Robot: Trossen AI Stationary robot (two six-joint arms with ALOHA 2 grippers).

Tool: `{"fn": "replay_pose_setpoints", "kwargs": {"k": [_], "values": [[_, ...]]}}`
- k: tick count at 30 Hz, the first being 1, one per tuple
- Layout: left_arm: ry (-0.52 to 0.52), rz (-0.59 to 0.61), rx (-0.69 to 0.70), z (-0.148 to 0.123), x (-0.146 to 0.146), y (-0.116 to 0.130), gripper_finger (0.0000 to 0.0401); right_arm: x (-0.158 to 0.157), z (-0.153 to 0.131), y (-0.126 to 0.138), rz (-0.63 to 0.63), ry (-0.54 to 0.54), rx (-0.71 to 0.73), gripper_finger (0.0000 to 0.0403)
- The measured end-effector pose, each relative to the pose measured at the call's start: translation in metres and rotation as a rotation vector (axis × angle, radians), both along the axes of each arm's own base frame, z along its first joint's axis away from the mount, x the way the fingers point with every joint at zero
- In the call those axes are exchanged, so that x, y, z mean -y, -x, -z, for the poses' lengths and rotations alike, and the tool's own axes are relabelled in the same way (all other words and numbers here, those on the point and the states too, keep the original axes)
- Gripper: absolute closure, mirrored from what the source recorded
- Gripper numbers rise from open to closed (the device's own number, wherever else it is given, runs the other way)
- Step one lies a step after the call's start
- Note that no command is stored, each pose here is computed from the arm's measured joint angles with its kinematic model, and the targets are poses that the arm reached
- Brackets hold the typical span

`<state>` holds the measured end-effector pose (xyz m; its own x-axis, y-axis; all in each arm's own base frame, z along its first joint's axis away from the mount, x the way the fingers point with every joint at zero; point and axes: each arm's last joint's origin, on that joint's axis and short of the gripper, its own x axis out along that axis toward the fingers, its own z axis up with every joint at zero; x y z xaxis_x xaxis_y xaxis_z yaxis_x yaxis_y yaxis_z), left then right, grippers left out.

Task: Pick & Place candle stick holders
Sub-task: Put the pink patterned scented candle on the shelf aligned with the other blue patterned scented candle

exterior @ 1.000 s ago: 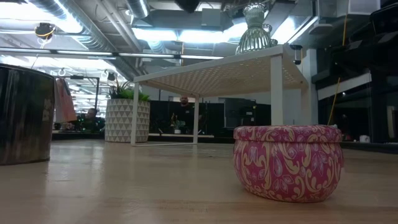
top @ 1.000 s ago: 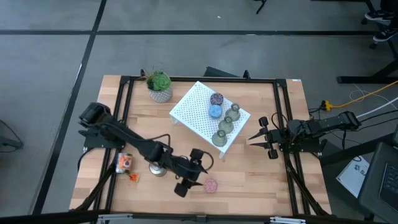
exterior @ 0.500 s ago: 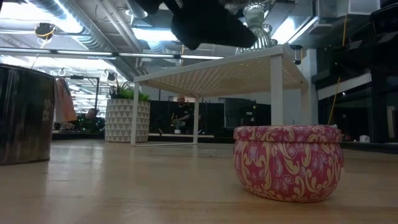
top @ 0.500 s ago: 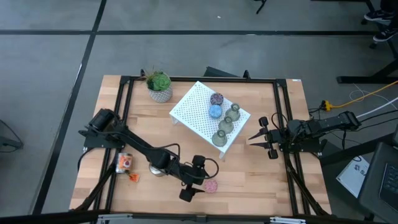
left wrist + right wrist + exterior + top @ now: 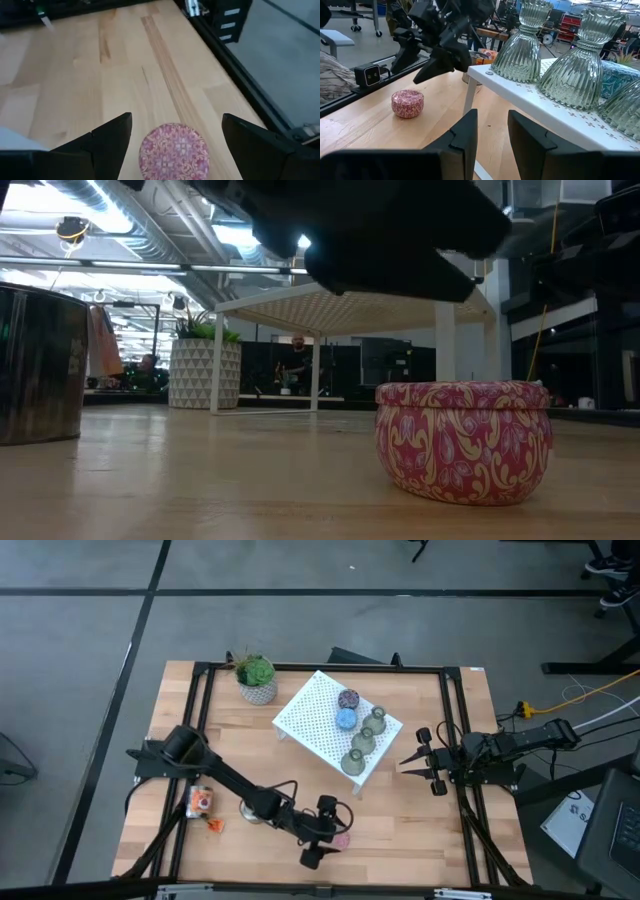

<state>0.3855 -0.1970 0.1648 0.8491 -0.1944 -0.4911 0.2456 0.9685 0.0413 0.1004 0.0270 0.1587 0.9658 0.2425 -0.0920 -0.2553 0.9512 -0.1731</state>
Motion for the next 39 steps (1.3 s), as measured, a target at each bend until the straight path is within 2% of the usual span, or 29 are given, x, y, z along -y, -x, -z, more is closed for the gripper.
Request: {"fn": "replay_pose_setpoints", "kwargs": {"k": [5, 11, 14, 20, 39], "values": [[-0.018, -0.022, 0.004, 0.007, 0.004, 0.000, 0.0095, 0.000, 0.000, 0.000, 0.000, 0.000, 0.000, 0.0290], [0.012, -0.055, -0.031, 0.011, 0.002, 0.000, 0.0095, 0.000, 0.000, 0.000, 0.000, 0.000, 0.000, 0.0290], [0.028, -0.075, -0.049, 0.020, -0.001, -0.003, 0.0095, 0.000, 0.000, 0.000, 0.000, 0.000, 0.000, 0.0290], [0.134, -0.054, -0.114, 0.040, -0.008, -0.011, 0.0095, 0.000, 0.000, 0.000, 0.000, 0.000, 0.000, 0.0291], [0.040, -0.047, -0.118, 0.050, 0.003, -0.005, 0.0094, 0.000, 0.000, 0.000, 0.000, 0.000, 0.000, 0.0291]]}}
